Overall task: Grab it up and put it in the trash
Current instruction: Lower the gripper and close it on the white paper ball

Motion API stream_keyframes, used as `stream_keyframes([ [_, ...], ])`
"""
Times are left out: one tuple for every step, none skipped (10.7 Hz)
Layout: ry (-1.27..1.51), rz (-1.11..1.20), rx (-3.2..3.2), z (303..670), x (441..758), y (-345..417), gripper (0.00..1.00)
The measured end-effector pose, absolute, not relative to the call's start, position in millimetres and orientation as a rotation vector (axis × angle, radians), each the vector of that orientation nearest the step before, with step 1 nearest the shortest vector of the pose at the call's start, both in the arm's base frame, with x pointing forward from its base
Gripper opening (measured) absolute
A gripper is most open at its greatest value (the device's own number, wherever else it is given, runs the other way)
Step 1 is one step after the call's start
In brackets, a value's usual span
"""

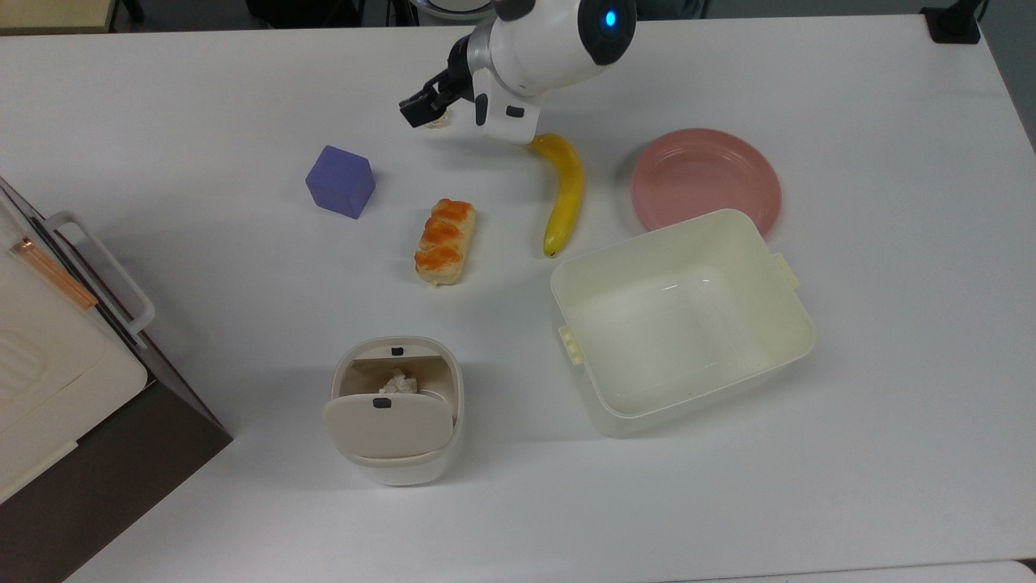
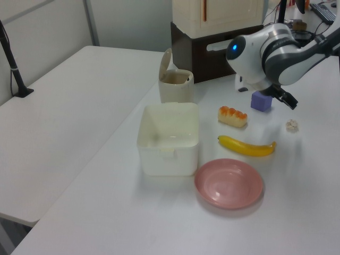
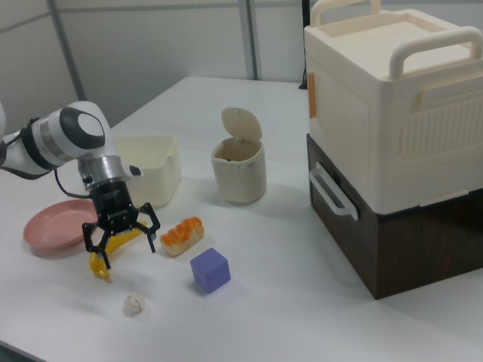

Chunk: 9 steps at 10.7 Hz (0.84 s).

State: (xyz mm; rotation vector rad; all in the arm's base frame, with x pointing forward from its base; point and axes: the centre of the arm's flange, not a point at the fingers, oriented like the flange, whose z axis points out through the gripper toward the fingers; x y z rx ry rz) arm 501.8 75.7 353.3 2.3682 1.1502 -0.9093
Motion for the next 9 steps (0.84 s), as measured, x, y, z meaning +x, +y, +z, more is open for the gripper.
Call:
stream_keyframes([
  [1.150,-0.964,2.339,345,497,75,1.00],
  [1.155,-1.010,2.301,335,492,77,1.00],
  [1.167,-1.035,2.273,326,490,80,1.00],
  [1.177,-1.066,2.237,317,488,82,0.97],
  [1.187,-1.109,2.190,307,485,85,0.97],
  [1.202,-1.154,2.138,293,482,89,0.98],
  [1.191,-1.177,2.107,277,480,94,0.98],
  [1.173,-1.192,2.093,263,478,98,0.96],
  [1.155,-1.204,2.079,251,476,100,0.93],
])
